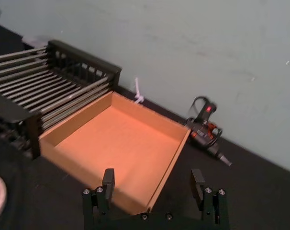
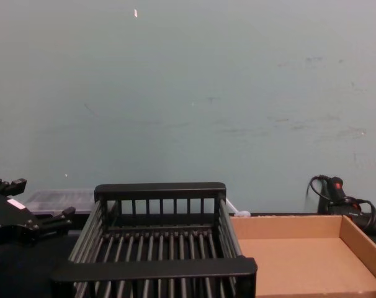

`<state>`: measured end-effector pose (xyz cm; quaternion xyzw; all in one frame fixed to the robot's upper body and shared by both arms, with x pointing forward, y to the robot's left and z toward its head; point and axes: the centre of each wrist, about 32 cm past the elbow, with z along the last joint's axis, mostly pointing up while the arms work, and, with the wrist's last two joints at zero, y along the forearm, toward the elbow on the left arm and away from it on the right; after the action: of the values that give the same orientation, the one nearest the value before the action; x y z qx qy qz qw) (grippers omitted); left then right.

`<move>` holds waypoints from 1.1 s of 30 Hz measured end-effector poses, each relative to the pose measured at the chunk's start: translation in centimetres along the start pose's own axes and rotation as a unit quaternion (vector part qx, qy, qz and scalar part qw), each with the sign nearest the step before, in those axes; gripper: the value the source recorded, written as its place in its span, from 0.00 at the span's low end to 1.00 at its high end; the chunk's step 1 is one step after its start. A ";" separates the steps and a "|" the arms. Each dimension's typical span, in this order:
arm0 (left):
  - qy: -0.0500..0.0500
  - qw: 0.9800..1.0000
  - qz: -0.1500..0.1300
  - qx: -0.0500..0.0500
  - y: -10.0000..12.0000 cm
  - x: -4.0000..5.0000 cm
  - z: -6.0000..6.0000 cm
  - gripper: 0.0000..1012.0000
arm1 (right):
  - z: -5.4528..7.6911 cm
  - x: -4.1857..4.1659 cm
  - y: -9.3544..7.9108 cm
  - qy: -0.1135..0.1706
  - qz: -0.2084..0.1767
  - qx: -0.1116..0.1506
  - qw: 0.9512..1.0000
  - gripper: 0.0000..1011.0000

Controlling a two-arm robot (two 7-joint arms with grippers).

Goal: Pick up the white tape and place it into the black box , Pick up the silver tape and place it into the brown box.

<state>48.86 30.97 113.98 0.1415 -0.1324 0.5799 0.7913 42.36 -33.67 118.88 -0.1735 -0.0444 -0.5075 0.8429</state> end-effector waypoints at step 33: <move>0.000 1.000 0.000 0.000 0.0 0.00 0.0 0.99 | -0.4 -0.25 -3.0 0.068 0.087 -0.118 0.987 0.99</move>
<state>48.86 30.97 113.98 0.1415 -0.1325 0.5799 0.7913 39.58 -34.87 119.18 -0.2400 0.0883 -0.4446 0.8585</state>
